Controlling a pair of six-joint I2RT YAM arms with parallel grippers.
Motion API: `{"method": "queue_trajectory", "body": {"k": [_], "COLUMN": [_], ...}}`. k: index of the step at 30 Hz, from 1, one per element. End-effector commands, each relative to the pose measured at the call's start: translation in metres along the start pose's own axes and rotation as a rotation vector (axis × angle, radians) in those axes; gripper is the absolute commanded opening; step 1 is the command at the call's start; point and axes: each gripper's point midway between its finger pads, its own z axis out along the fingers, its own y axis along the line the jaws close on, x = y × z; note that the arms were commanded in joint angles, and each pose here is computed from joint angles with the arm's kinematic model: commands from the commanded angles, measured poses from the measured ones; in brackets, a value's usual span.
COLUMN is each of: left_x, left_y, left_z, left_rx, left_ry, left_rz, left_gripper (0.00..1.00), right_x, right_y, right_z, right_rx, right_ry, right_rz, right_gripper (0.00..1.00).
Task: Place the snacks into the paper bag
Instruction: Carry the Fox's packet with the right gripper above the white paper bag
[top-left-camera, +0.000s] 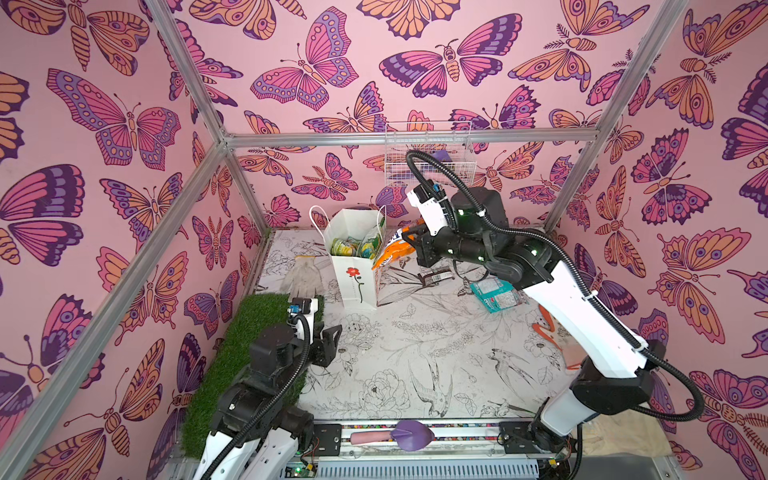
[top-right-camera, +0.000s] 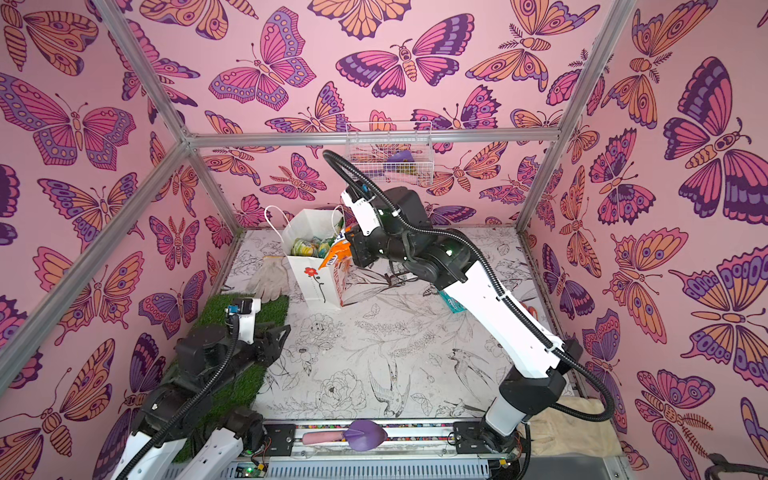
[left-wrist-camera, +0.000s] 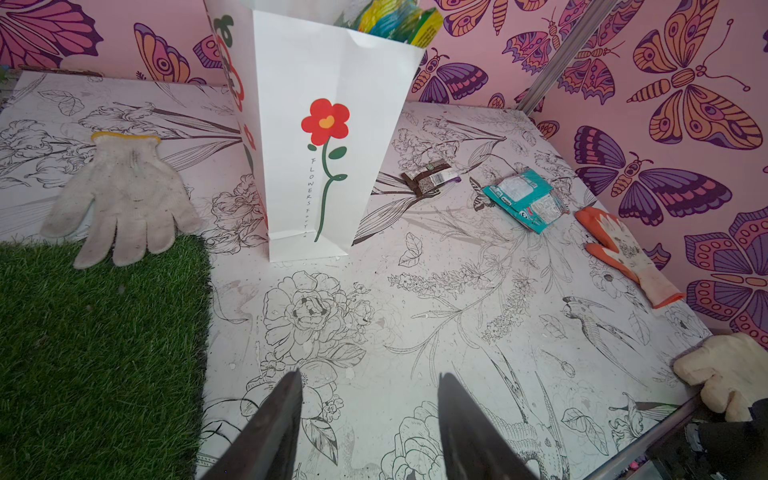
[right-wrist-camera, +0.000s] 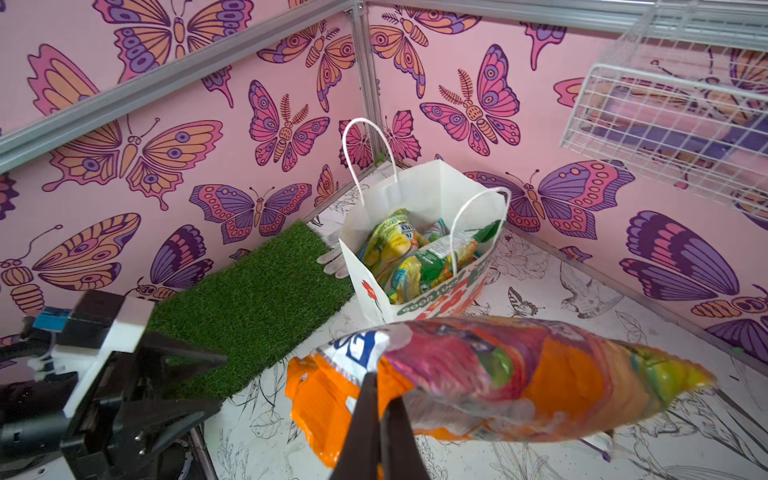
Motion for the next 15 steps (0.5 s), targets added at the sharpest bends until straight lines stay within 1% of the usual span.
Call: {"method": "queue_trajectory", "body": {"k": [1, 6, 15], "left_x": [0.008, 0.008, 0.008], "left_y": [0.004, 0.004, 0.004], "left_z": [0.001, 0.0, 0.0], "left_rx": [-0.018, -0.018, -0.017], "left_ry": [0.021, 0.019, 0.017], "left_rz": [-0.003, -0.002, 0.0], "left_gripper": [0.55, 0.55, 0.55], "right_x": [-0.018, -0.026, -0.03], "right_y": [0.02, 0.038, 0.054], "right_z": [-0.006, 0.003, 0.024], "right_rx": [-0.047, -0.103, -0.165], "right_ry": [-0.04, -0.048, -0.042], "right_rz": [-0.062, -0.076, -0.086], "right_gripper": [0.0, 0.0, 0.0]}}
